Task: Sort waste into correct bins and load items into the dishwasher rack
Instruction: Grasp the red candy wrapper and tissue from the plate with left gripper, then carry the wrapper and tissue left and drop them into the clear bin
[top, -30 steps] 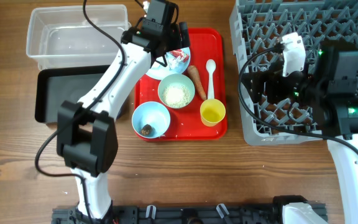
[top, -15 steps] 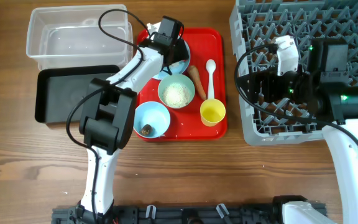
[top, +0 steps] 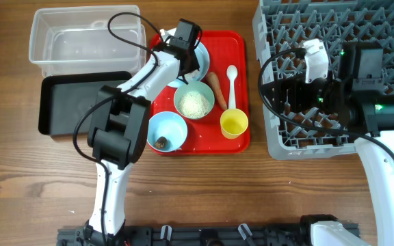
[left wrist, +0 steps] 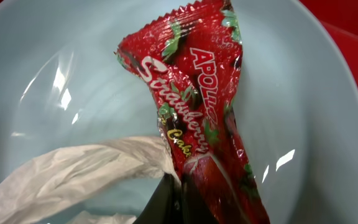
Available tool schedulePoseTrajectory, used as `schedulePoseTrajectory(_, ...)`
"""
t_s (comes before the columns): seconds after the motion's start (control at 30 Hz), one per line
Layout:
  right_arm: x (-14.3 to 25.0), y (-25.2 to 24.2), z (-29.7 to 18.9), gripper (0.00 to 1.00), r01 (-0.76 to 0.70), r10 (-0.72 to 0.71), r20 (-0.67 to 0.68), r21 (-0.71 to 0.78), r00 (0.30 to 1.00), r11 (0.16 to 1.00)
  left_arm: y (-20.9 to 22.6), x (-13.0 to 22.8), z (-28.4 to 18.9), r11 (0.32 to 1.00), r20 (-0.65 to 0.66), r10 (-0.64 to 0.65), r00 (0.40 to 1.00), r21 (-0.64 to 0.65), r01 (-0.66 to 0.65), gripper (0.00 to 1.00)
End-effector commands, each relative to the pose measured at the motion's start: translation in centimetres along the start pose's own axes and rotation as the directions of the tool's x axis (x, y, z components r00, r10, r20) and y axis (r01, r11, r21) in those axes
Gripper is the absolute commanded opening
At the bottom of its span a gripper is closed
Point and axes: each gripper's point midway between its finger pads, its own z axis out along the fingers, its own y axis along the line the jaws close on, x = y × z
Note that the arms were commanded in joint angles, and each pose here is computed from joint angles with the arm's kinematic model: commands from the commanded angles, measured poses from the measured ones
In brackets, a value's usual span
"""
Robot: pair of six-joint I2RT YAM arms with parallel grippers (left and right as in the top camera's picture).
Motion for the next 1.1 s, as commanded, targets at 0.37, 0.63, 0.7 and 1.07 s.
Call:
schedulePoseTrajectory(0.37,-0.6,0.4,-0.2,1.0,0.004,-0.004,0.012,-0.017,1.0,1.0,1.7,-11.6,-19.5,0.987,0.315,-0.1,0.944,0.153,0.054,0.04)
schedulePoseTrajectory(0.63,-0.9,0.4,-0.2,1.0,0.006,-0.005,0.022,-0.017,1.0,1.0,15.3,-18.0,-15.8,0.994,0.37,-0.084,0.925,-0.034,0.104,0.04)
schedulePoseTrajectory(0.7,-0.9,0.4,-0.2,1.0,0.006,-0.006,0.022,-0.017,1.0,1.0,17.4,-18.4,-13.8,0.989,0.359,-0.106,0.927,-0.058,0.136,0.08)
schedulePoseTrajectory(1.07,-1.0,0.4,-0.2,1.0,0.01,-0.01,0.028,-0.016,1.0,1.0,17.7,-18.4,-12.5,0.992,0.345,-0.082,0.935,-0.06,0.109,0.99)
